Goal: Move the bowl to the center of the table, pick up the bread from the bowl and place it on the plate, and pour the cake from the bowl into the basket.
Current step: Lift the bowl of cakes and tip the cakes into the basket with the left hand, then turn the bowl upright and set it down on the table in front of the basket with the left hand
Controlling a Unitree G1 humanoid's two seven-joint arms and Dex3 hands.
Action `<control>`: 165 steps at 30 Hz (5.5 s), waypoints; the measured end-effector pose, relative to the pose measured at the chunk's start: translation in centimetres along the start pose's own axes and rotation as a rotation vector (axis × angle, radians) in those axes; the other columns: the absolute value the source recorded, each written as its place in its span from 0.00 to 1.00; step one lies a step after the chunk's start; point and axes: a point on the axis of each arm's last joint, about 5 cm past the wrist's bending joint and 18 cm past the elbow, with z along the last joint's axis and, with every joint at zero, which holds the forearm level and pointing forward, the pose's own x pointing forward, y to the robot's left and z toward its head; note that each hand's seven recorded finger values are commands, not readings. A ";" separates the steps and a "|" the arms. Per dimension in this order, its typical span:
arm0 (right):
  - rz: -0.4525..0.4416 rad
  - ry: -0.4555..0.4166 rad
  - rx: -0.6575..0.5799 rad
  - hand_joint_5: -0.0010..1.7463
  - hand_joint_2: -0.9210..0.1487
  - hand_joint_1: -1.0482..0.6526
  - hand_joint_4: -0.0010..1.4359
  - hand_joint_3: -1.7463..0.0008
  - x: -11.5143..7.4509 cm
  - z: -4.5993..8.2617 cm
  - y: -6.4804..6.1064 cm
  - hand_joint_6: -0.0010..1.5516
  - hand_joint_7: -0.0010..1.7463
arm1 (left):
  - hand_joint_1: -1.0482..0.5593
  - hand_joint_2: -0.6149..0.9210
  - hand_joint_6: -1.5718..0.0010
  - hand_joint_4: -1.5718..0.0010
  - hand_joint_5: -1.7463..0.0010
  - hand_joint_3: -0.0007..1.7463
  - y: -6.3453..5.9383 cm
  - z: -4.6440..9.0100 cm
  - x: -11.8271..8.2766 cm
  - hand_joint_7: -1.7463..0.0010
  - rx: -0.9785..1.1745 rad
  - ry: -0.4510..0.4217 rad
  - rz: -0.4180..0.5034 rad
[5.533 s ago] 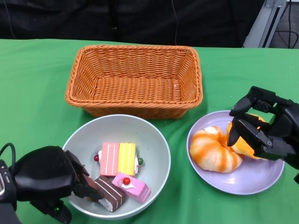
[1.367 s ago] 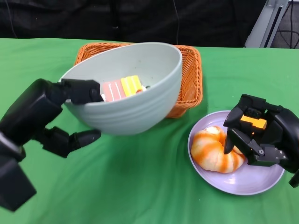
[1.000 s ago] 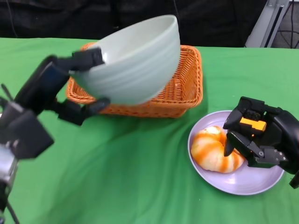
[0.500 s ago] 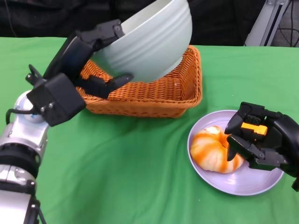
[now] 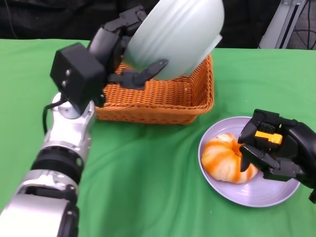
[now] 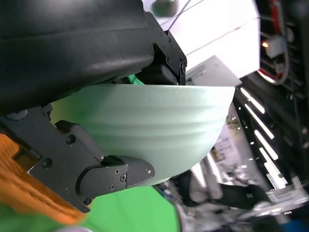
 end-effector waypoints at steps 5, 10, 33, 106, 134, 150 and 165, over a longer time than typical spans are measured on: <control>0.005 0.003 0.003 0.93 0.25 0.43 0.45 0.60 -0.1 -0.1 0.0 0.36 0.83 | 0.50 0.68 0.58 0.52 0.00 0.74 -0.6 -0.2 0.5 0.09 -0.154 0.053 0.006; 0.003 0.005 0.003 0.93 0.29 0.42 0.45 0.56 -0.1 -0.2 0.0 0.37 0.82 | 0.52 0.68 0.55 0.49 0.00 0.73 -1.1 -0.4 1.2 0.10 -0.325 0.113 0.047; -0.012 0.016 0.009 0.93 0.32 0.43 0.43 0.52 -0.4 -0.4 0.1 0.36 0.82 | 0.57 0.87 0.53 0.46 0.00 0.61 -2.3 -2.1 0.8 0.09 -0.910 0.350 0.296; 0.002 0.026 -0.008 0.93 0.26 0.41 0.44 0.61 -0.2 -0.5 0.3 0.36 0.83 | 0.49 0.72 0.52 0.48 0.00 0.68 1.3 2.4 -0.3 0.12 -0.319 0.011 -0.053; -0.007 0.029 -0.014 0.93 0.24 0.39 0.43 0.64 -0.2 -0.6 0.2 0.36 0.82 | 0.53 0.78 0.51 0.49 0.04 0.58 3.6 2.0 -6.1 0.22 0.799 -0.291 -0.339; -0.008 0.024 -0.015 0.93 0.25 0.41 0.44 0.61 0.0 -0.5 0.1 0.36 0.82 | 0.52 0.83 0.51 0.50 0.00 0.50 4.7 -0.2 -9.8 0.19 1.016 -0.414 -0.384; -0.015 0.027 -0.015 0.95 0.27 0.41 0.43 0.58 0.2 -0.8 -0.1 0.36 0.82 | 0.53 0.95 0.51 0.50 0.00 0.25 5.8 -2.5 -15.1 0.17 1.042 -0.345 -0.442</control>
